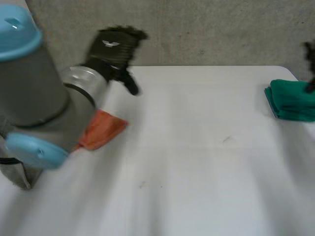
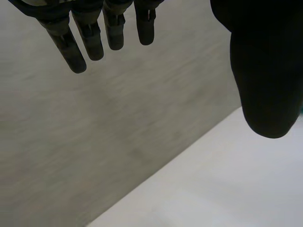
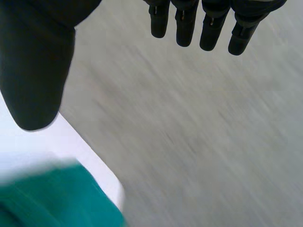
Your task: Fold the laundry.
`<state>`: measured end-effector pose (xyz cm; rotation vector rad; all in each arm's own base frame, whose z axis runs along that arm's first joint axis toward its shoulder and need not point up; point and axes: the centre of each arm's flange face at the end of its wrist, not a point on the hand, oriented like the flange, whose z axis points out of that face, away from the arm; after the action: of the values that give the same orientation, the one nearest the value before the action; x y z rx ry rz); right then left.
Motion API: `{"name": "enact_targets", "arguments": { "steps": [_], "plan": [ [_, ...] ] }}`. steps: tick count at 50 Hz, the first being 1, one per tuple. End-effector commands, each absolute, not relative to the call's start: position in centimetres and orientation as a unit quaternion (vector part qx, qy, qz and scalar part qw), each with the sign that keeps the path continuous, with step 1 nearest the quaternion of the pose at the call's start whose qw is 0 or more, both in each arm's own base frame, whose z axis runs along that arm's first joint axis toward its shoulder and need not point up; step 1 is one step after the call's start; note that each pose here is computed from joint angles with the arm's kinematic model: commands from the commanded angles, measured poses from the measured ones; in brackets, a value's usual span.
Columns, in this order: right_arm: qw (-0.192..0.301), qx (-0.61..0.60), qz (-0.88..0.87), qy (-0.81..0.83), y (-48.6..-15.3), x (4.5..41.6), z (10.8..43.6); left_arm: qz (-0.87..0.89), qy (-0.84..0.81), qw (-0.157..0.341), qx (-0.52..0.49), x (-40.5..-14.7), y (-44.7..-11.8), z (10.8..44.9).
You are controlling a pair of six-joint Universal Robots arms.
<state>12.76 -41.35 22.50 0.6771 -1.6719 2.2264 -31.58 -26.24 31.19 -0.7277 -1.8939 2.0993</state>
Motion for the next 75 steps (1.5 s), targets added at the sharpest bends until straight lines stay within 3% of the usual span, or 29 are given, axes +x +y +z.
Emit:
{"name": "enact_targets", "arguments": {
  "steps": [1, 7, 13, 23, 27, 31, 35, 36, 39, 41, 46, 51, 55, 61, 66, 69, 75],
  "plan": [
    [-0.029, 0.356, 0.736, -0.574, -32.6, 18.7, 22.0, 0.694, -0.674, -0.054, -0.246, -24.1, -34.3, 27.5],
    [-0.075, 0.382, 0.654, -0.649, -28.8, 19.7, 20.4, 0.633, -0.698, -0.123, -0.311, -19.5, -37.7, 21.9],
    [-0.064, 0.422, 0.619, -0.659, -27.3, 19.9, 19.1, 0.637, -0.686, -0.159, -0.314, -16.8, -40.4, 19.5],
    [-0.064, 0.43, 0.597, -0.674, -27.2, 19.7, 17.2, 0.672, -0.655, -0.175, -0.298, -16.5, -41.7, 19.8],
    [-0.062, 0.425, 0.6, -0.675, -27.5, 19.6, 17.5, 0.682, -0.648, -0.166, -0.295, -17.2, -41.2, 20.8],
    [-0.053, 0.421, 0.61, -0.67, -28.0, 19.5, 18.2, 0.73, -0.617, -0.122, -0.268, -19.4, -39.4, 25.3],
    [-0.012, 0.401, 0.63, -0.665, -28.9, 18.9, 20.0, 0.784, -0.575, -0.039, -0.232, -22.5, -36.5, 30.9],
    [-0.001, 0.395, 0.636, -0.663, -29.1, 18.7, 20.5, 0.803, -0.554, 0.003, -0.217, -23.9, -35.0, 33.2],
    [0.025, 0.366, 0.66, -0.656, -29.7, 18.3, 22.6, 0.821, -0.53, 0.073, -0.2, -26.0, -32.5, 36.1],
    [0.028, 0.351, 0.669, -0.655, -30.0, 18.1, 23.4, 0.815, -0.526, 0.146, -0.194, -28.2, -29.9, 37.5],
    [0.009, 0.317, 0.69, -0.651, -30.3, 18.0, 25.2, 0.758, -0.553, 0.262, -0.227, -34.0, -25.2, 35.2],
    [0.0, 0.311, 0.694, -0.649, -30.2, 18.1, 25.6, 0.681, -0.599, 0.31, -0.286, -39.8, -21.5, 28.3],
    [0.0, 0.312, 0.69, -0.653, -30.1, 18.1, 25.3, 0.64, -0.614, 0.342, -0.311, -42.4, -19.0, 24.8],
    [0.002, 0.312, 0.68, -0.664, -30.1, 18.0, 24.3, 0.626, -0.626, 0.373, -0.276, -43.4, -19.8, 23.9],
    [-0.006, 0.315, 0.666, -0.676, -30.5, 18.1, 23.1, 0.633, -0.621, 0.367, -0.281, -43.0, -19.7, 25.0],
    [-0.011, 0.316, 0.665, -0.676, -30.5, 18.2, 23.2, 0.642, -0.628, 0.339, -0.279, -41.6, -20.1, 25.9],
    [-0.031, 0.338, 0.654, -0.676, -29.9, 18.8, 23.1, 0.669, -0.655, 0.22, -0.276, -35.6, -21.7, 27.7]
  ]
}}
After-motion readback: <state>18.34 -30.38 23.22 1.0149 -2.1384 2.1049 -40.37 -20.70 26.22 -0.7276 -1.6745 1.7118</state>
